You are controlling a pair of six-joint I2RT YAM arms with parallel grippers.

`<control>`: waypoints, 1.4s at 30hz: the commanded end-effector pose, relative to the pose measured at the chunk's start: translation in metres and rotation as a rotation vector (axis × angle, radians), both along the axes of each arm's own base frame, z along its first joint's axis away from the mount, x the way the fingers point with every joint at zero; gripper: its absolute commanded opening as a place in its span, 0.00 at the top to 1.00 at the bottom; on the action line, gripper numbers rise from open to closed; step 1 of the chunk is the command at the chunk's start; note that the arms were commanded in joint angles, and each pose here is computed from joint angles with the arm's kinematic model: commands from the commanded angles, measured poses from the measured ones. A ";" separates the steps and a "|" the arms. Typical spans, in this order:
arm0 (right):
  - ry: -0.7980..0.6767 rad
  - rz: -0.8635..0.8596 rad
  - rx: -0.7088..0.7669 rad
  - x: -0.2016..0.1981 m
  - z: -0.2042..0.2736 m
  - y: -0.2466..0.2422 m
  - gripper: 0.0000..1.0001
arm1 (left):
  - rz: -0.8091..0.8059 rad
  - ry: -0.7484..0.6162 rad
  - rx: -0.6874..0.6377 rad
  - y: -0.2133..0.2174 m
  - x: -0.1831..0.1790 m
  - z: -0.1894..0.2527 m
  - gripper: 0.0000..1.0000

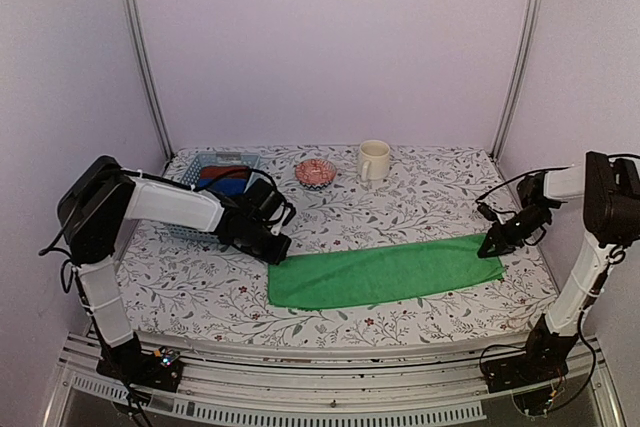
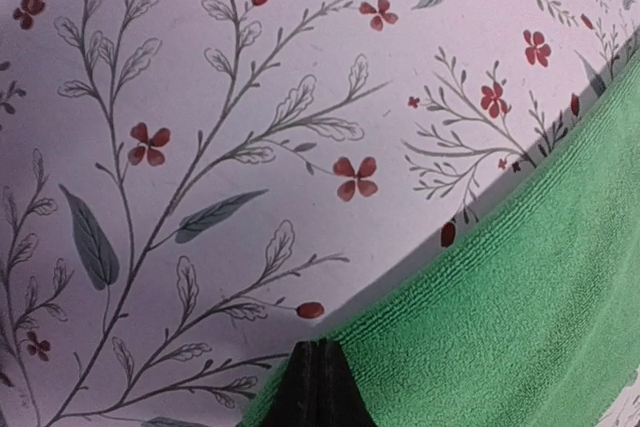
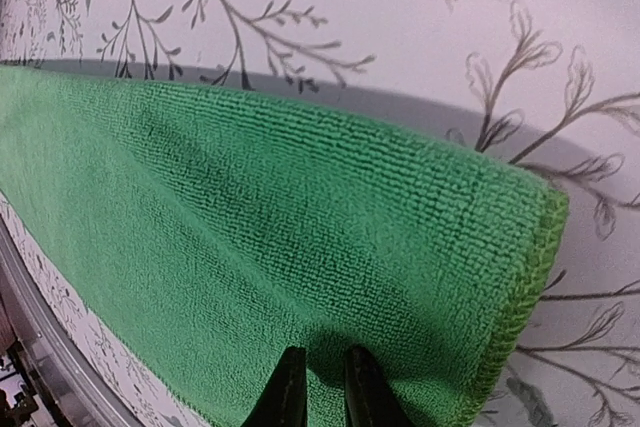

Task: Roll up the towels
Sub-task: Adjust the towel at the center of the board, then pick up the towel from the center of the board.

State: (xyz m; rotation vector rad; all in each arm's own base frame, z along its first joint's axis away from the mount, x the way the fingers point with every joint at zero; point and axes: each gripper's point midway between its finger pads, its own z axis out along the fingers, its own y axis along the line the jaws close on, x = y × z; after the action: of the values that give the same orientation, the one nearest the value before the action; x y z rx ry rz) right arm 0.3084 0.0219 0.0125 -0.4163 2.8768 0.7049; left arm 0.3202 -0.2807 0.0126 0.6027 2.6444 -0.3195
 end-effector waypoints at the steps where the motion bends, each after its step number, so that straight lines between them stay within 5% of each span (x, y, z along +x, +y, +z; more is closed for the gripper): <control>1: -0.047 -0.072 -0.174 0.048 -0.021 -0.037 0.82 | 0.096 0.018 0.032 0.016 0.005 -0.018 1.00; 9: -0.126 -0.073 -0.042 0.079 0.035 -0.018 0.76 | 0.134 -0.079 -0.075 0.001 0.024 0.022 1.00; 18: -0.103 -0.120 -0.182 0.060 0.034 -0.039 0.68 | 0.069 -0.235 -0.194 -0.016 0.032 0.081 0.94; 35: -0.006 -0.026 -0.257 -0.030 0.019 -0.044 0.78 | 0.018 -0.201 -0.240 -0.035 0.025 0.076 0.93; 42: -0.081 -0.081 -0.194 -0.002 0.045 -0.047 0.73 | 0.017 -0.204 -0.233 -0.033 0.024 0.077 0.93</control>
State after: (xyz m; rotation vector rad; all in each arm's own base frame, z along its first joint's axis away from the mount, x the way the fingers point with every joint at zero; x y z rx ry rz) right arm 0.2822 -0.0246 0.0356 -0.3477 2.9559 0.3742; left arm 0.3445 -0.3091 0.0864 0.4885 2.3904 -0.5123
